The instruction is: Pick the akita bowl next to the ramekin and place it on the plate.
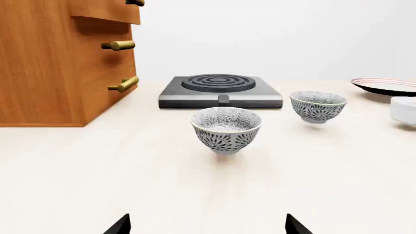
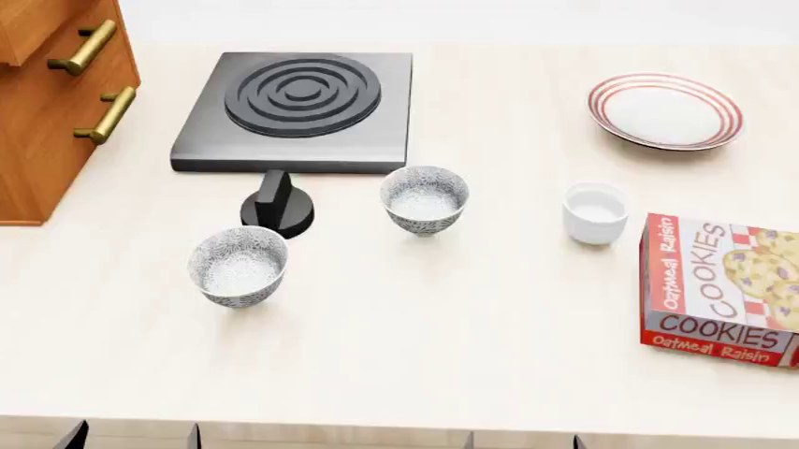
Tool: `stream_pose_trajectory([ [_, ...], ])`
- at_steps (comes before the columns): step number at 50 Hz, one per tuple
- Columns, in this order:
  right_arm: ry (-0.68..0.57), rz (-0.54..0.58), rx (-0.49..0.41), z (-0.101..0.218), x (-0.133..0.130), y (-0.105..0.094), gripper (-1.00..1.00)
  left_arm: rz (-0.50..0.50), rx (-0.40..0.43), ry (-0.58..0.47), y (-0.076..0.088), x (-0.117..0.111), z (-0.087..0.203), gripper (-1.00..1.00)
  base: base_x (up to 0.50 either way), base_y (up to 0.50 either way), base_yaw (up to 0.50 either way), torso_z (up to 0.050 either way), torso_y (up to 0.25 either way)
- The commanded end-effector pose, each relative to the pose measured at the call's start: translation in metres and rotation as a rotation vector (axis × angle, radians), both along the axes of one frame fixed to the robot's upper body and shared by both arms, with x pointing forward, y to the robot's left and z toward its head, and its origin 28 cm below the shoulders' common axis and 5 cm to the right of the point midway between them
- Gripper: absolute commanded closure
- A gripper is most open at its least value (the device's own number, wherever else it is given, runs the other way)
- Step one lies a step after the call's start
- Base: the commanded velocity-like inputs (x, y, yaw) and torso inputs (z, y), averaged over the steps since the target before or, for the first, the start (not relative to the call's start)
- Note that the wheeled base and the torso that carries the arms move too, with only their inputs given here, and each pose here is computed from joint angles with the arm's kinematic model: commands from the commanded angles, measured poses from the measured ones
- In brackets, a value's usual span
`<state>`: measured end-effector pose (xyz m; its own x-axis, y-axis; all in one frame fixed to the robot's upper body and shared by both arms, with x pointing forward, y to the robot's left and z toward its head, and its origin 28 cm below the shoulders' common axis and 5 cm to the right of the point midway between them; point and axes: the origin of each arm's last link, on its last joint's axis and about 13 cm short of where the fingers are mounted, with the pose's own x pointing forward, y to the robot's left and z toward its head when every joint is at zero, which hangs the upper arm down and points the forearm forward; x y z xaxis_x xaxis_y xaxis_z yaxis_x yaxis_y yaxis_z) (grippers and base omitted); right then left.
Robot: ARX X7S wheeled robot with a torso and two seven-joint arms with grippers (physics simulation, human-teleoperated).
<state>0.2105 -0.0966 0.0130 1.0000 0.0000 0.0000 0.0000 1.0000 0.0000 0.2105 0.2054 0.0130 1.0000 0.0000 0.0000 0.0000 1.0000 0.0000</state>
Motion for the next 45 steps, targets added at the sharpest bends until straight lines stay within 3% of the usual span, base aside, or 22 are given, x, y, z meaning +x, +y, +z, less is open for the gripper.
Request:
stream_pose_trajectory([
  [1,-0.010,0.006,0.010,0.000,0.000,0.001,-1.00,0.000,0.002,-0.001,0.000,0.000,0.000,-1.00,0.00,0.00,0.00,0.000,0.000],
  [17,0.003,0.010,0.020,0.000,0.000,0.000,-1.00,0.015,0.010,0.003,0.000,0.001,0.000,-1.00,0.00,0.00,0.00,0.000,0.000],
  [18,-0.057,0.006,-0.026,0.008,-0.030,-0.013,-1.00,0.054,0.001,-0.105,0.016,-0.018,0.017,-1.00,0.00,0.00,0.00,0.000,0.000],
  [19,0.003,0.007,0.019,0.000,-0.001,0.000,-1.00,0.016,0.012,0.001,0.000,0.000,0.001,-1.00,0.00,0.00,0.00,0.000,0.000],
  [20,-0.042,0.022,0.033,0.014,0.000,0.001,-1.00,0.045,-0.006,0.003,0.003,0.005,-0.009,-1.00,0.00,0.00,0.00,0.000,0.000],
  [21,-0.074,-0.018,0.057,0.019,0.004,-0.002,-1.00,-0.045,-0.058,0.070,0.002,0.006,-0.001,-1.00,0.00,0.00,0.00,0.000,0.000],
  [23,-0.010,-0.021,0.061,0.007,0.009,-0.005,-1.00,0.004,0.000,0.016,0.004,0.008,0.001,-1.00,0.00,0.00,0.00,0.000,0.000],
  [24,-0.031,-0.024,0.070,0.011,0.011,-0.004,-1.00,0.010,-0.006,0.093,0.004,0.009,-0.008,-1.00,0.00,0.00,0.00,0.000,0.000],
  [29,-0.010,-0.040,0.086,0.010,0.012,-0.005,-1.00,0.028,0.009,0.113,0.004,0.007,-0.008,-1.00,0.00,0.00,0.00,0.000,0.000],
  [36,-0.010,0.001,0.041,0.020,0.022,-0.005,-1.00,0.039,0.037,0.066,0.005,0.008,0.011,-1.00,0.00,0.00,0.00,0.000,0.000],
  [40,-0.071,0.011,-0.008,0.047,0.018,-0.006,-1.00,-0.005,0.080,-0.014,0.007,0.002,0.048,-1.00,0.00,0.00,0.00,0.000,0.000],
  [45,-0.102,0.032,0.009,0.084,0.009,-0.008,-1.00,-0.031,0.125,-0.054,0.010,-0.008,0.082,-1.00,0.00,0.00,0.00,0.000,0.000],
])
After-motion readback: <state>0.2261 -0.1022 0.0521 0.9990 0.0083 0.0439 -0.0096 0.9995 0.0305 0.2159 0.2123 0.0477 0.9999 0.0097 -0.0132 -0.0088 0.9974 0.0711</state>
